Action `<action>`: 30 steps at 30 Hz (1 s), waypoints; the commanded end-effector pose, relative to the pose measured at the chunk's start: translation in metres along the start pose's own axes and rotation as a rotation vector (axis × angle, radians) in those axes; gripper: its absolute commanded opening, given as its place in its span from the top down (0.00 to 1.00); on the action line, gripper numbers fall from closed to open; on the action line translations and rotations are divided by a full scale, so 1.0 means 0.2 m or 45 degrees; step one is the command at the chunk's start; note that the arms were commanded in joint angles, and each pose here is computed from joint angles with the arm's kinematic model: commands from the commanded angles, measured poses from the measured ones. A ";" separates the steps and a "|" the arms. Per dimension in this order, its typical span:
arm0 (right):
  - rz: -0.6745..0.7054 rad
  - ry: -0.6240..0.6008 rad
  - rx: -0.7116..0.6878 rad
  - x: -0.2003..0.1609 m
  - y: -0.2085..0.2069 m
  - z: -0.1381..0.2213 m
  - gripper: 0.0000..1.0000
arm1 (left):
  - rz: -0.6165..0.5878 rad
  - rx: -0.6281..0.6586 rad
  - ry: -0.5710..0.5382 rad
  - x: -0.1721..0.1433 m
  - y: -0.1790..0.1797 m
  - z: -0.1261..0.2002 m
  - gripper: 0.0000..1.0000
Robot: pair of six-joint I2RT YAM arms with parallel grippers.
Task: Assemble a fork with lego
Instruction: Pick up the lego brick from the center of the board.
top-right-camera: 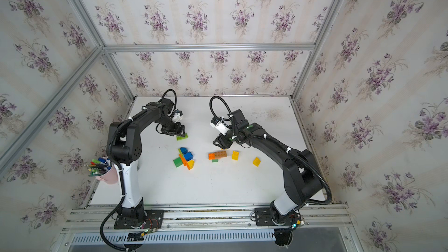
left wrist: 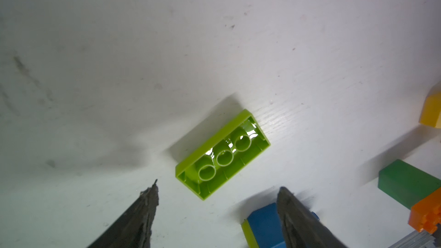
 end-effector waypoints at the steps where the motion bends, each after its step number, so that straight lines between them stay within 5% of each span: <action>1: 0.013 -0.033 0.034 0.02 0.01 0.00 0.36 | -0.151 -0.012 0.025 0.00 -0.02 -0.01 0.21; 8: -0.001 -0.015 0.040 0.01 0.01 -0.01 0.36 | -0.282 -0.033 0.100 0.00 -0.10 -0.07 0.27; 22: -0.020 0.001 0.065 -0.01 0.01 -0.03 0.36 | -0.274 0.077 0.153 -0.04 -0.13 -0.12 0.37; 30: -0.024 0.007 0.070 -0.02 0.01 -0.03 0.36 | -0.362 0.200 0.126 -0.01 -0.09 -0.11 0.33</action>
Point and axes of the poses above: each gripper's point midway between its finger pads, its own z axis back along the fingers, its own y axis along the line the jaws close on, x = y × z, the point moved 8 cm from there along z, back along the fingers, and after that the axes turned 9 degrees about -z, right-handed, at the moved point
